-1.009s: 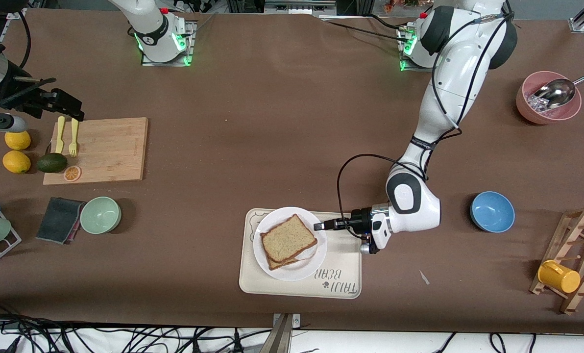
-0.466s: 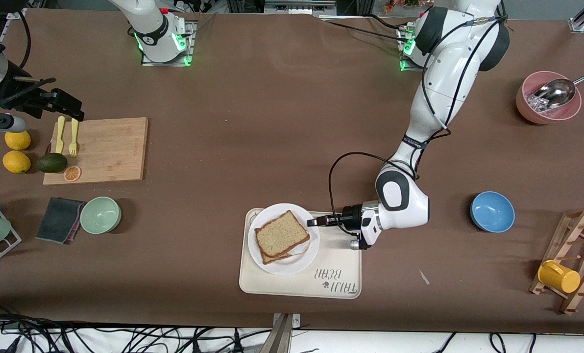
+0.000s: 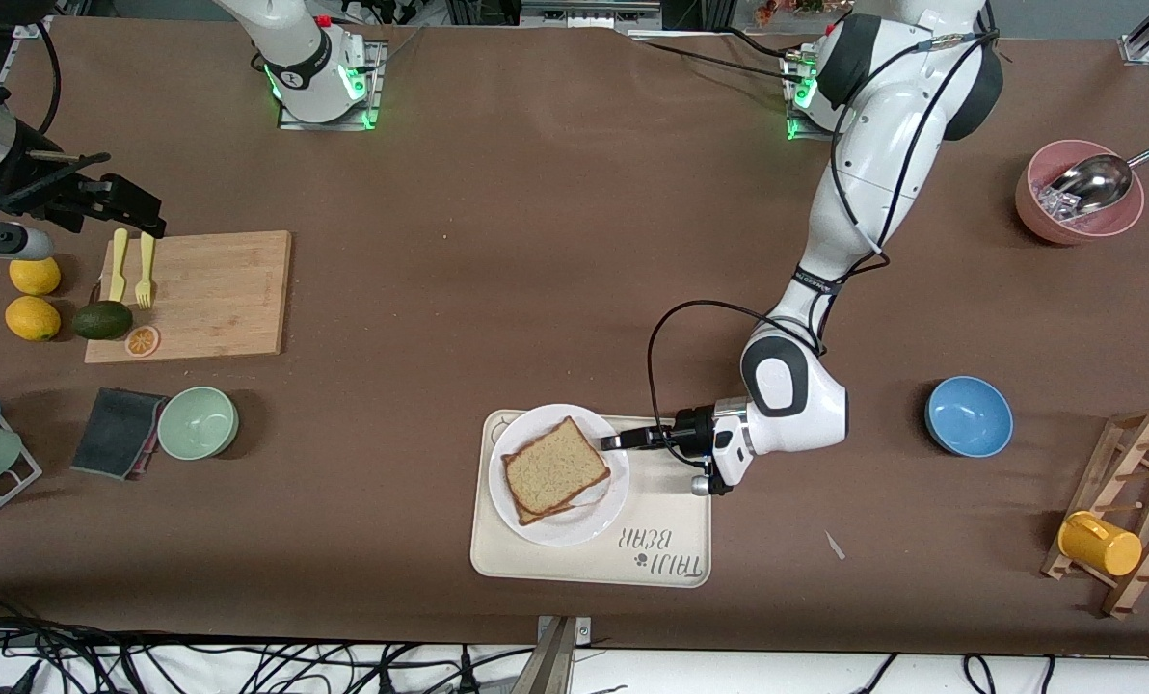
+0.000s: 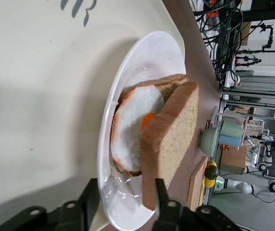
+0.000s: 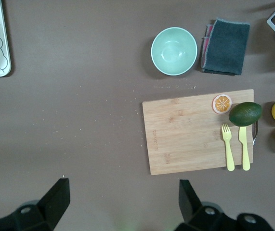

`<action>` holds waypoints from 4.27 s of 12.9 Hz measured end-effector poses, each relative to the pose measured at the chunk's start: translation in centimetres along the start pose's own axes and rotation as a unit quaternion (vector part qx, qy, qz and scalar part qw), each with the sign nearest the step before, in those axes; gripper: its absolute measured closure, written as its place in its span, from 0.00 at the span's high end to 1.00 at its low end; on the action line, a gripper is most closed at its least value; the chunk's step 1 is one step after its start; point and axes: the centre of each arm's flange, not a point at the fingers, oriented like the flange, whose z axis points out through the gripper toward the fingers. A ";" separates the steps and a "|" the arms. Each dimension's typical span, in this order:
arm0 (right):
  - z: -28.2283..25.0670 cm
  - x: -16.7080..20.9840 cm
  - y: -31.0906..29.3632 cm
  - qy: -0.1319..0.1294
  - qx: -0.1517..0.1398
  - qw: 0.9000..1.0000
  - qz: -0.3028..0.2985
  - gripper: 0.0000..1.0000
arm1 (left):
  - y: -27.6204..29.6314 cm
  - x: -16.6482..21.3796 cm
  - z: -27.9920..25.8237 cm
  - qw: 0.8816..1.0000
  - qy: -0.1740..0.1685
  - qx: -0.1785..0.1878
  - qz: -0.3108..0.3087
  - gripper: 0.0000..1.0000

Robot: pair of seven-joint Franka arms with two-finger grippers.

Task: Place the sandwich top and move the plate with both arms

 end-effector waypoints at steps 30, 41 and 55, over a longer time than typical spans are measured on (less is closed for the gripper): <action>0.1 0.0 0.0 -0.001 0.000 1.000 0.000 1.00 | 31.3 -11.7 -36.0 0.846 -0.045 0.520 0.108 1.00; 0.1 0.0 0.0 -0.001 0.000 1.000 0.000 1.00 | 27.8 -16.2 -42.8 0.848 -0.009 0.525 0.078 1.00; 0.1 0.0 -0.1 -0.001 0.000 1.000 -0.001 1.00 | 28.0 -16.2 -42.7 0.847 -0.008 0.524 0.087 1.00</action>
